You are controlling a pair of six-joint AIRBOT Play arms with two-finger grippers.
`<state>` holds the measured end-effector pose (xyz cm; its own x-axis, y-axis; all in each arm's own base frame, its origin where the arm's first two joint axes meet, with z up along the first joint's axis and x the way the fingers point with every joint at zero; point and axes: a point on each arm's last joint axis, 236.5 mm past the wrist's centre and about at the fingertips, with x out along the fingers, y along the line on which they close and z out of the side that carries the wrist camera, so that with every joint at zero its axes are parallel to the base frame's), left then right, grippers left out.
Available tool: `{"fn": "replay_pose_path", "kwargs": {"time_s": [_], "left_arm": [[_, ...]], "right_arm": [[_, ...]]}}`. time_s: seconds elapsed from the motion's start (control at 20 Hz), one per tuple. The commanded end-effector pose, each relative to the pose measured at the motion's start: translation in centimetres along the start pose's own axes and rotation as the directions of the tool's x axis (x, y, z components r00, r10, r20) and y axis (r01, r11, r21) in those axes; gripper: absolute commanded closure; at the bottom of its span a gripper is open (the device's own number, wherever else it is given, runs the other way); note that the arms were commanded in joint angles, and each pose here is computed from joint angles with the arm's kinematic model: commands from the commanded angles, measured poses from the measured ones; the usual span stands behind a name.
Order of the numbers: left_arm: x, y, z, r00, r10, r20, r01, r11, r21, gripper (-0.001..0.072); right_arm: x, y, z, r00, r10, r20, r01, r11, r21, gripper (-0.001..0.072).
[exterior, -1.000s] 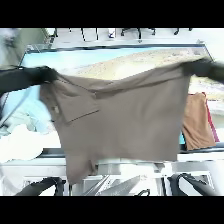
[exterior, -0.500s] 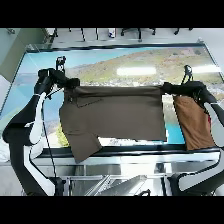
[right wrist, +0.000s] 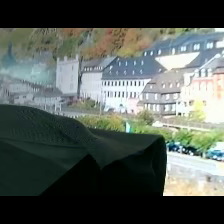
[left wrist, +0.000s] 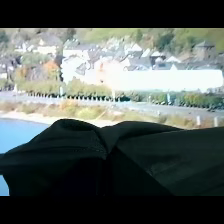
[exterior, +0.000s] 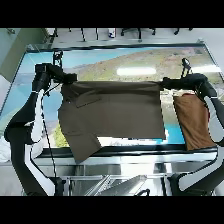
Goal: Fold the shirts.
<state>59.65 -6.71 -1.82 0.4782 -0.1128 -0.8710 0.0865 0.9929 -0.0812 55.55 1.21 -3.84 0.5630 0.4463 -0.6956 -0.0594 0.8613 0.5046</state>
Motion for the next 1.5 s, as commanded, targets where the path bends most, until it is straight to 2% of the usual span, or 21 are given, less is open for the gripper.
{"fn": "replay_pose_path", "kwargs": {"time_s": [0.0,0.1,0.45,0.65,0.8,1.05,1.45], "left_arm": [[-0.3,2.0,-3.1,0.989,0.083,-0.121,-0.078,0.996,0.042,0.0693],[-0.3,2.0,-3.1,0.989,0.084,-0.121,-0.080,0.996,0.042,0.0692],[0.0,2.1,-3.7,0.986,0.085,-0.143,-0.079,0.996,0.043,0.0692],[1.2,1.9,-6.7,0.962,0.086,-0.257,-0.076,0.996,0.051,0.0692],[1.3,1.9,-6.7,0.963,0.087,-0.255,-0.077,0.996,0.051,0.0693],[0.7,5.0,-7.4,0.937,0.200,-0.287,-0.178,0.979,0.100,0.0692],[1.0,4.8,-7.5,0.936,0.204,-0.288,-0.179,0.978,0.110,0.0692]], "right_arm": [[0.1,-1.0,-3.0,0.990,-0.063,-0.128,0.059,0.998,-0.038,0.0695],[0.7,-1.3,-3.3,0.986,-0.104,-0.130,0.097,0.994,-0.057,0.0695],[4.3,-0.4,-4.9,0.982,-0.109,-0.152,0.101,0.993,-0.061,0.0695],[4.6,-0.5,-5.1,0.979,-0.132,-0.154,0.123,0.990,-0.067,0.0695],[4.6,-0.9,-4.8,0.979,-0.147,-0.143,0.140,0.989,-0.056,0.0695],[4.1,-2.3,-5.1,0.964,-0.213,-0.158,0.207,0.977,-0.054,0.0695],[4.0,-1.8,-4.9,0.966,-0.209,-0.153,0.202,0.977,-0.061,0.0695]]}}
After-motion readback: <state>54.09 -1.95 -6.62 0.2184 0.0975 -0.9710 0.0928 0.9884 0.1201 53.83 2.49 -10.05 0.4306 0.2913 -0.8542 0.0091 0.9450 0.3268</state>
